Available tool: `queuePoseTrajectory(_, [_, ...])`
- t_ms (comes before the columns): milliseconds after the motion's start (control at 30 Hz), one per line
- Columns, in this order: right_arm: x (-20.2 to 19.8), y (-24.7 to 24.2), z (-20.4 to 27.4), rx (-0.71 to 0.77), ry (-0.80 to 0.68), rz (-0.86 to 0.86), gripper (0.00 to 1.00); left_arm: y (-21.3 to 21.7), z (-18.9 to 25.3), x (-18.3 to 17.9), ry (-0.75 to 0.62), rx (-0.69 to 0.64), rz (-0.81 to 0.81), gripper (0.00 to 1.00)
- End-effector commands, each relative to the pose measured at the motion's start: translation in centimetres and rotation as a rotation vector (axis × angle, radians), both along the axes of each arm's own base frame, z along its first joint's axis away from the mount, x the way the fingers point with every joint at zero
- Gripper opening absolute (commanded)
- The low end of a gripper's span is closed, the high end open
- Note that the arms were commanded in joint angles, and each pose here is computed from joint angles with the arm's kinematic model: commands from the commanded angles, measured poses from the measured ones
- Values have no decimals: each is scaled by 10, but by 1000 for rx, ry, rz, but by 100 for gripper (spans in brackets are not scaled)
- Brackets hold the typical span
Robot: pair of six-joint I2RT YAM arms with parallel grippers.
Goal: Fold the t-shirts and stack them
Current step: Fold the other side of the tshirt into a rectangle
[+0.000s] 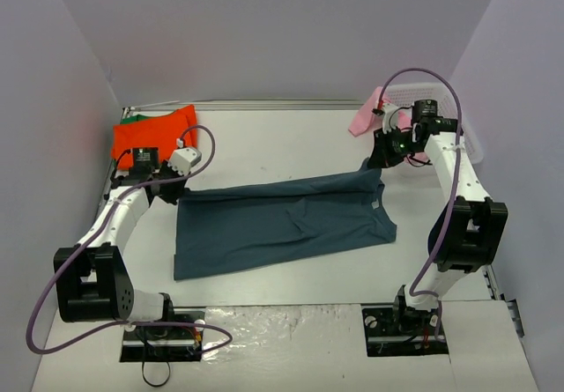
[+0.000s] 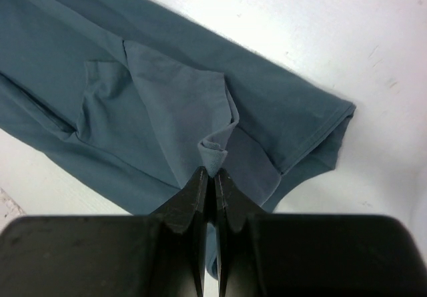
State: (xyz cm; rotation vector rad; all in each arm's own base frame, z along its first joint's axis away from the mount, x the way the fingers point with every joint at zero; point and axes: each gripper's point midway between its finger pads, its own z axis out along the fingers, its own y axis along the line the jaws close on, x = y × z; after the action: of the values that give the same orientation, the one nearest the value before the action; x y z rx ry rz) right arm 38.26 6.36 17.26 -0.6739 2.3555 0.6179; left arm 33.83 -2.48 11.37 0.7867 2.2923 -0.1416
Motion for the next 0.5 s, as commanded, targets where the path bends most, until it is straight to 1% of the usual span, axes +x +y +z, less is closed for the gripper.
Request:
queuePoseTrajectory(0, [-20,3,-2,4,36,29,0,3,25,22,-160,11,-21,2])
queuePoseTrajectory(167, [-27,6,-13,6,77,42,0,1,11,19,-133,4,-45,2])
queuePoseTrajectory(467, [-35,4,-24,-16,121,45,0,-9,6,9,-110,-28,-101,2])
